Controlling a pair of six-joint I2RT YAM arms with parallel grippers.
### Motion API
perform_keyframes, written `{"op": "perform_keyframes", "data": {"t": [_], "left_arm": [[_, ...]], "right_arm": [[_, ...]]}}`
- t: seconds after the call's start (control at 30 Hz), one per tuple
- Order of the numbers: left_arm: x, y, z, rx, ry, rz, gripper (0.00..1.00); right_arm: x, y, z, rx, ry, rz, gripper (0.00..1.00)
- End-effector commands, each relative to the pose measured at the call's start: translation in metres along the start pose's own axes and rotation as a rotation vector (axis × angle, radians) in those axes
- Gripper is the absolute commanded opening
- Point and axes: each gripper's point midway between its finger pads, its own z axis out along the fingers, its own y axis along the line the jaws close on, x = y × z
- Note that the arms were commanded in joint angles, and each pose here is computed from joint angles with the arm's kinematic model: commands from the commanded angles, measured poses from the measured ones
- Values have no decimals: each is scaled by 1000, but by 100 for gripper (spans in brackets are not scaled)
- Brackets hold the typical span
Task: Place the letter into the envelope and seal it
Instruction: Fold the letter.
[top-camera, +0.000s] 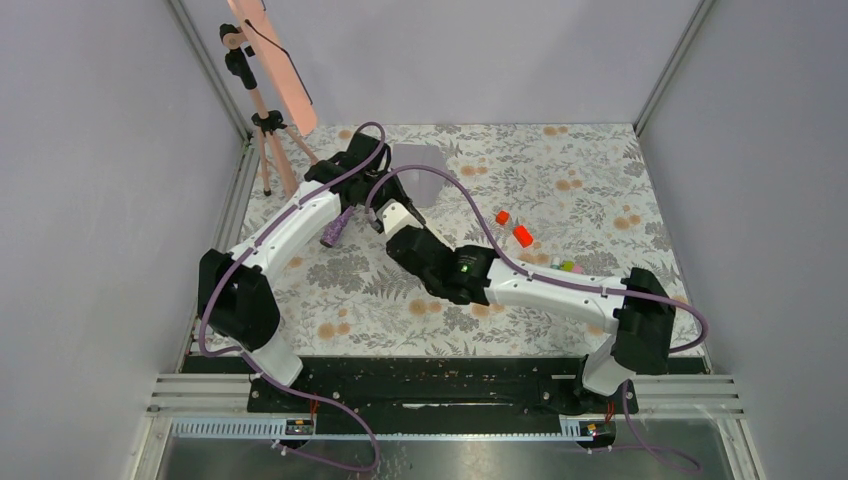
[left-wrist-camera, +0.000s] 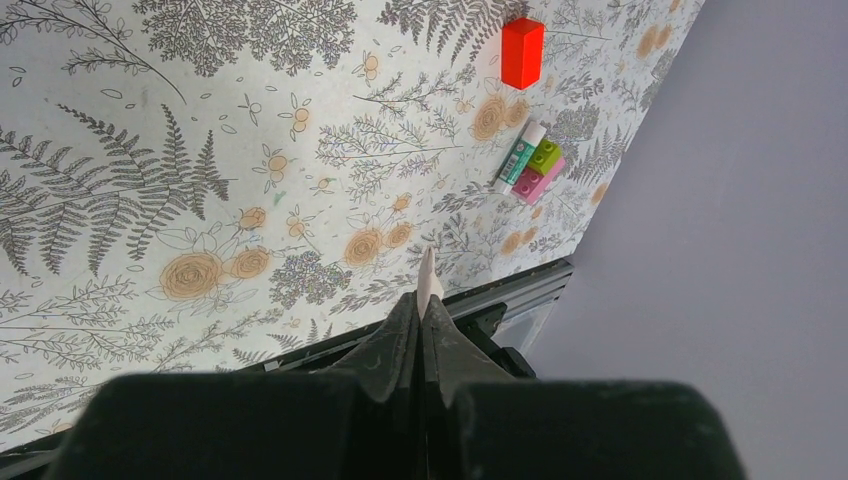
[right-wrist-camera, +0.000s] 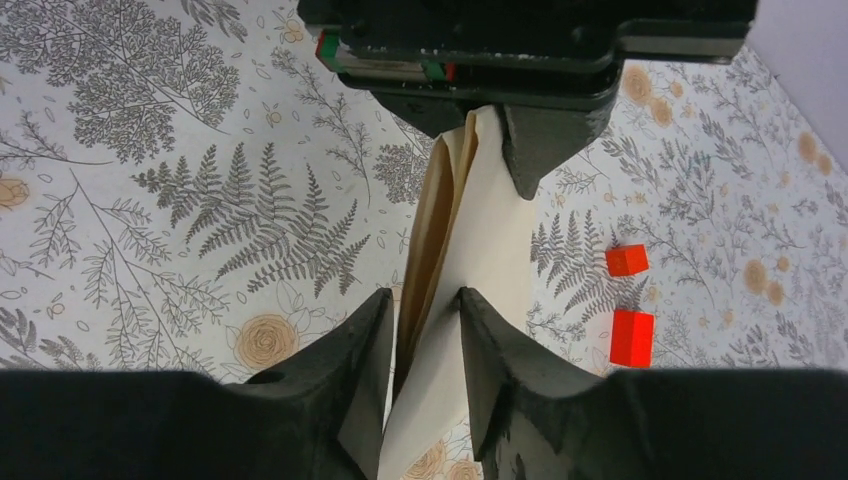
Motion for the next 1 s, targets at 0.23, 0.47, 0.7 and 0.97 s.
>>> {"op": "perform_keyframes", "data": {"t": [0.23,0.47,0.7,0.97], "left_arm": [[4,-5,3,43,26,55,0],[10,-22,2,142,66,199,96],[18,-13,22,169,131,283,99],[-34,8,69,-48,-38,323,99]], "right_arm": [[-15,-31,-11,152,-20,-25,0],[10,-31,-16,126,25,-31,0],[67,-54,-27,171,99,52,0],[95,-108,-49,106,86,415,0]]}}
